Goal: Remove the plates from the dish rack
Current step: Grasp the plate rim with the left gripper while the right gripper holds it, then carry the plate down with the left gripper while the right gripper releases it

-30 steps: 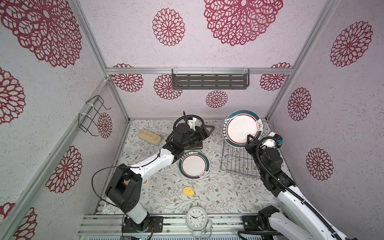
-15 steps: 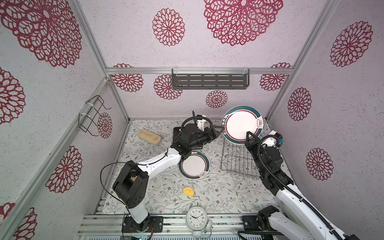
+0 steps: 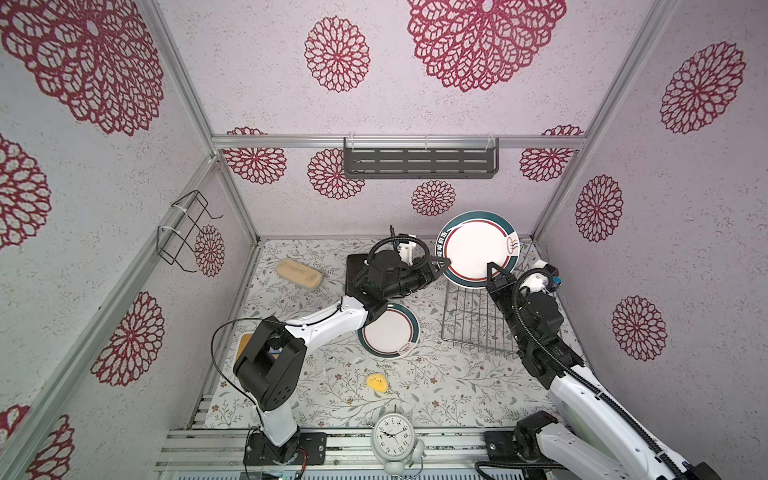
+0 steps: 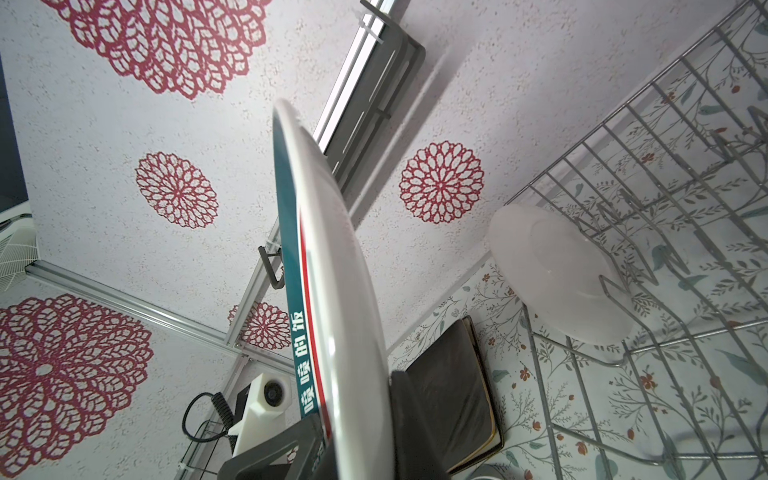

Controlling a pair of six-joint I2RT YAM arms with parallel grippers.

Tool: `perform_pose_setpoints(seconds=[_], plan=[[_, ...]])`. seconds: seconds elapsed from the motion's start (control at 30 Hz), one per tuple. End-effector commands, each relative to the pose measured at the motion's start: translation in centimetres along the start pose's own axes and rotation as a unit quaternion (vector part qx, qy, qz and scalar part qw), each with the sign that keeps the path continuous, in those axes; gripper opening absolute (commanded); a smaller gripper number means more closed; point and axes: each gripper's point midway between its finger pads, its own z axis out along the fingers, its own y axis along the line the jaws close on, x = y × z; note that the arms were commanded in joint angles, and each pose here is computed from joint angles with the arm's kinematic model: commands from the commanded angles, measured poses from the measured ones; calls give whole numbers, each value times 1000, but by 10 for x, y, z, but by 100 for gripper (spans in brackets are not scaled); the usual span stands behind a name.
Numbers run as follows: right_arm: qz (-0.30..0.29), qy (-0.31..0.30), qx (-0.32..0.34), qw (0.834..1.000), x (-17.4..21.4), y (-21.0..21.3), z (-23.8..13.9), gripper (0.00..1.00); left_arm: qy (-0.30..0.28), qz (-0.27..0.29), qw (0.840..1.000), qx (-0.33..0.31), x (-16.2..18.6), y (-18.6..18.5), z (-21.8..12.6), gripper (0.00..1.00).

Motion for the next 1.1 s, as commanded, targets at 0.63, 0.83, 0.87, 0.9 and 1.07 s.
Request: perform_pose_setpoints(seconds=[0.63,0.83,0.87,0.9,1.07], plan=[[23,-15,-60,998,-16,34,-13,26,-23,5,998,59,-15,-27,8,0],[15,-14,-48,999,-14,28,-13,52,-33,3,997,67,-22,-32,4,0],[13,-13,-46,999,-14,27,-14,56,-35,4,997,69,-24,-33,3,0],[12,-12,-43,999,-13,25,-14,59,-37,4,997,69,-26,-34,1,0],[4,-2,-23,1000,-9,15,-14,72,-48,13,997,65,-36,-36,-9,0]])
